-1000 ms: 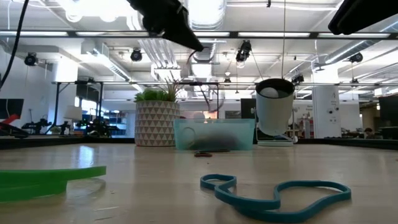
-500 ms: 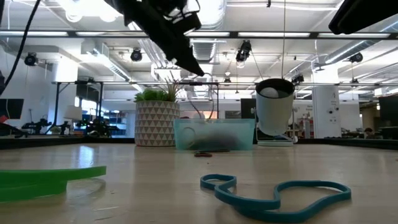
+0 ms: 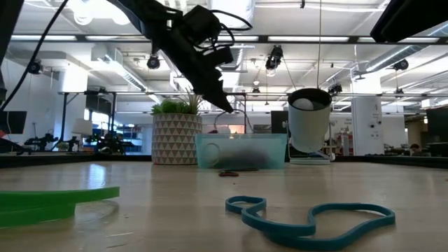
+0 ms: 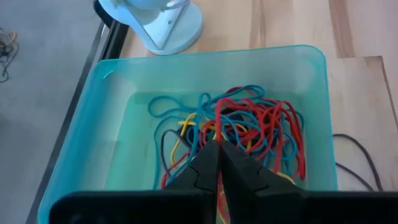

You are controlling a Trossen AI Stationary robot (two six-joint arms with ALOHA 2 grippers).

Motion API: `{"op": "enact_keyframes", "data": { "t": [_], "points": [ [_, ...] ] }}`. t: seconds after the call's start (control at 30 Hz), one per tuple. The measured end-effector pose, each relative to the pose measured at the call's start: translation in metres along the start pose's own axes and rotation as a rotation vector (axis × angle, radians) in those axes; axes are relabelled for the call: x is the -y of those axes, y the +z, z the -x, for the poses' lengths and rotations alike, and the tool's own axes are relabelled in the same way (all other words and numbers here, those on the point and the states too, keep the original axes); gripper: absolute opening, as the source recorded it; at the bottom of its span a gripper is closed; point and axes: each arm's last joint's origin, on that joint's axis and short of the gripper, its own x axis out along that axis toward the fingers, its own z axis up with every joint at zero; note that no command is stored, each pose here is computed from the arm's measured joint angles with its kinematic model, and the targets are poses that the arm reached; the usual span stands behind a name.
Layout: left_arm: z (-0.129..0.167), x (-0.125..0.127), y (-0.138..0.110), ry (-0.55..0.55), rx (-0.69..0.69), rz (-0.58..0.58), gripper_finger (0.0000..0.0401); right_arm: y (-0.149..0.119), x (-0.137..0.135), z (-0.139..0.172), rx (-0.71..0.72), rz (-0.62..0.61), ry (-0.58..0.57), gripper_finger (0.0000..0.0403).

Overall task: Pick and place rubber bands into bin
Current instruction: Put the red rubber band into the green bin, then put the yellow rubber band into the green bin

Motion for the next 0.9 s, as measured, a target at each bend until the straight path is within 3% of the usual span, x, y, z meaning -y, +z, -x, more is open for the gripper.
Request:
{"op": "enact_keyframes", "data": {
  "t": [0.53,0.63,0.73,0.83,0.9],
  "points": [
    [0.004,0.004,-0.005,-0.012,-0.066,-0.01,0.009,-0.007,-0.001,-0.005,-0.003,-0.001,-0.001,0.0059],
    [0.018,0.009,-0.008,-0.047,-0.139,-0.013,0.0091,-0.008,-0.001,-0.005,-0.019,0.0,0.017,0.0059],
    [0.038,0.015,-0.014,-0.08,-0.239,0.053,0.0092,-0.008,-0.004,-0.003,-0.102,-0.007,0.12,0.0059],
    [0.06,0.027,-0.019,-0.12,-0.29,0.113,0.0091,-0.005,-0.006,0.002,-0.194,-0.089,0.226,0.0059],
    [0.072,0.041,-0.026,-0.165,-0.317,0.106,0.0091,-0.007,-0.003,0.005,-0.258,-0.144,0.22,0.0059]
  ]
}}
